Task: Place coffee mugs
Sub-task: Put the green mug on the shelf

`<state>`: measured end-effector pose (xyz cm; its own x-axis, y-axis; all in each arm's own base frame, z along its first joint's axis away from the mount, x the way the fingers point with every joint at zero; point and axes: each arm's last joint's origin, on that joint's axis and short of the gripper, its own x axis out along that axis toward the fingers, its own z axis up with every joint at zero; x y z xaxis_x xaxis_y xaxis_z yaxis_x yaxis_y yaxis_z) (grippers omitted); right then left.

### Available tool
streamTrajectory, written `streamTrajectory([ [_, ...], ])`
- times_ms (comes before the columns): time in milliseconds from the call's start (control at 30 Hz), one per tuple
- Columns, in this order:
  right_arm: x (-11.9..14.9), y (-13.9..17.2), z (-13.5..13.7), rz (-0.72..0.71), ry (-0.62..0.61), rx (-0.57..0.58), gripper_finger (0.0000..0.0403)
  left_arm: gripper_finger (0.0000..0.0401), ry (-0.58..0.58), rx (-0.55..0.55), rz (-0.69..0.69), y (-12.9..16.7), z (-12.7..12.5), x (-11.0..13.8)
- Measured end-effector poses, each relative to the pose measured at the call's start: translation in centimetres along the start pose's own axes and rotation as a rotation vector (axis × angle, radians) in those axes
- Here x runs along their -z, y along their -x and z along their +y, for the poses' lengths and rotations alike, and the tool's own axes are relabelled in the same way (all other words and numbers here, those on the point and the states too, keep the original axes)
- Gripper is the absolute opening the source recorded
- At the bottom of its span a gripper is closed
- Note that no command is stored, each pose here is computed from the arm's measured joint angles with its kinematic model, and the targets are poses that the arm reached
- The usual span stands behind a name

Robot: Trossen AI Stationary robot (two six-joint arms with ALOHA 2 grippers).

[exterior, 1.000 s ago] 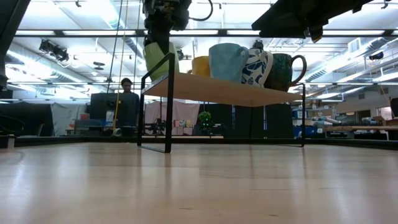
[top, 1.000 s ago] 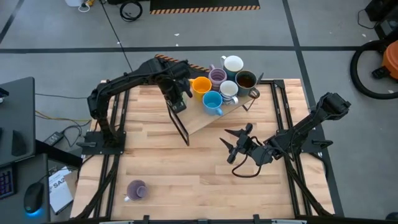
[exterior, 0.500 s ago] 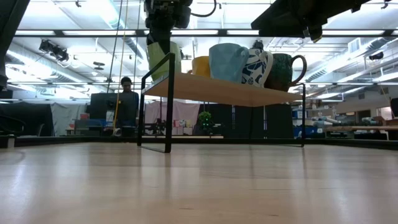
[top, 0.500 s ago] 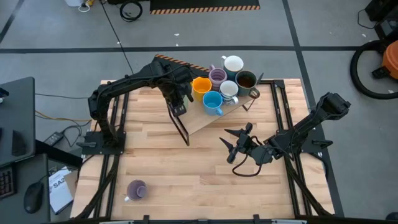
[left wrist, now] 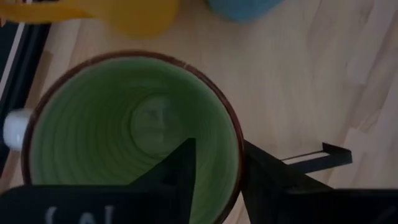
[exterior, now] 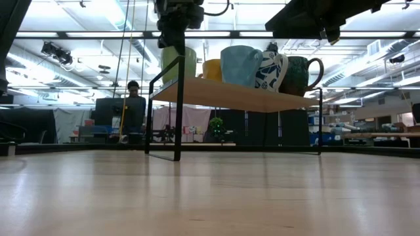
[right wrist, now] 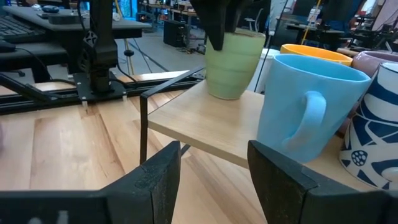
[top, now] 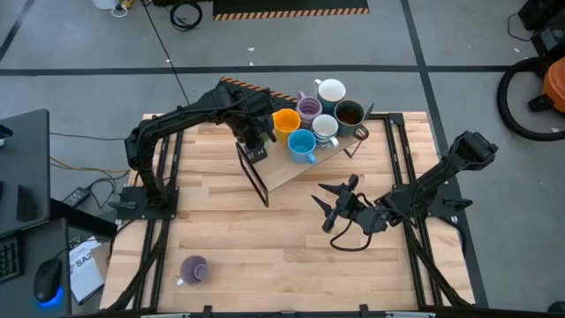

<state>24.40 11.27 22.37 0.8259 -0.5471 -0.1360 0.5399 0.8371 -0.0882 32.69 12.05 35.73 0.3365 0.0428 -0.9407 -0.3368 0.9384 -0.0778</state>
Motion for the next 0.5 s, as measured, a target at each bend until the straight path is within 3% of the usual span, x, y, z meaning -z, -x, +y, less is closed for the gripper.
streamTrajectory([
  [233,0.00,0.00,0.05,0.002,-0.001,-0.016,0.0192,0.0119,0.038,0.081,-0.021,0.01,-0.24,-0.23],
  [500,-0.01,-0.02,0.04,0.002,0.005,-0.016,0.0192,0.0119,0.108,0.088,-0.064,0.04,-0.18,-0.68],
])
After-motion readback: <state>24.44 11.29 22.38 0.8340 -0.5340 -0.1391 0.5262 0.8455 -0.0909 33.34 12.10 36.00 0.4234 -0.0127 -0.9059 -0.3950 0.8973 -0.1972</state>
